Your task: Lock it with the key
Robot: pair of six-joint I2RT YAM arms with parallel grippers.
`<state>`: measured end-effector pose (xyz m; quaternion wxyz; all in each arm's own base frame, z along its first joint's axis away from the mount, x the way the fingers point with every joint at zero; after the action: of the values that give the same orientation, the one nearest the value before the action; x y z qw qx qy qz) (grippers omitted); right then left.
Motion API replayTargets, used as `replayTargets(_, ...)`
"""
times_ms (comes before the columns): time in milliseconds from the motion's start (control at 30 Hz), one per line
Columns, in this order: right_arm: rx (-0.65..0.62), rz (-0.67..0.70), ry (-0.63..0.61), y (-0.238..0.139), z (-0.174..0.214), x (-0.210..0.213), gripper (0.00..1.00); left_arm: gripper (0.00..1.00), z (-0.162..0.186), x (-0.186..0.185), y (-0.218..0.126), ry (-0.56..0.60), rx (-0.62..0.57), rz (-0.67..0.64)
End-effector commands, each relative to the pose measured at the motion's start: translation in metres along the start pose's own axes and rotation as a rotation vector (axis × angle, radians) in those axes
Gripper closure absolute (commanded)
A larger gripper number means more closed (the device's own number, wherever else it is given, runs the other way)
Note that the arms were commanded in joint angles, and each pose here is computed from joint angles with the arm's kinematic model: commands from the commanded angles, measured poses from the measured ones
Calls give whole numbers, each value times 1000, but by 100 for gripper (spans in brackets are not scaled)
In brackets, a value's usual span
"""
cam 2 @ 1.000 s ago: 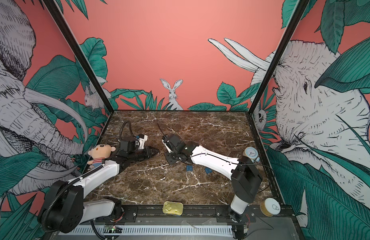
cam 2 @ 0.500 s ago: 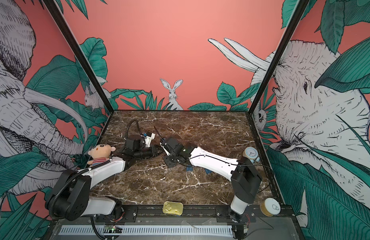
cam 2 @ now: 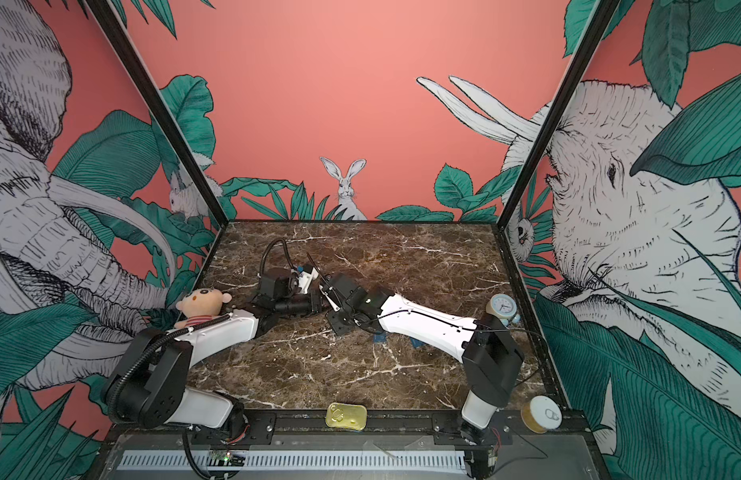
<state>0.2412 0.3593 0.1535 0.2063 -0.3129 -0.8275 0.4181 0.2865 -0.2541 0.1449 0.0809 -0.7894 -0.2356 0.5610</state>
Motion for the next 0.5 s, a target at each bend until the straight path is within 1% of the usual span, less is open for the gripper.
replayTargets(0, -39, 8, -17, -5, -14, 4, 85, 75, -5, -14, 0, 28, -1, 45)
replayTargets(467, -53, 16, -23, -8, -19, 2, 85, 79, 1, -20, 4, 27, 46, 84)
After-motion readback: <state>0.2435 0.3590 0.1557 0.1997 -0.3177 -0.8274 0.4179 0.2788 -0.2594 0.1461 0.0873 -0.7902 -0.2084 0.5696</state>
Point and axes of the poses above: each gripper's point midway between its finger pads, its own y axis out along the fingers, its own x axis along the line the jaws close on, z = x × y, the point moved 1 cm from there along -y, back along the fingers, and after that the axes turned 2 degrees about -y, right-handed, at the moved point
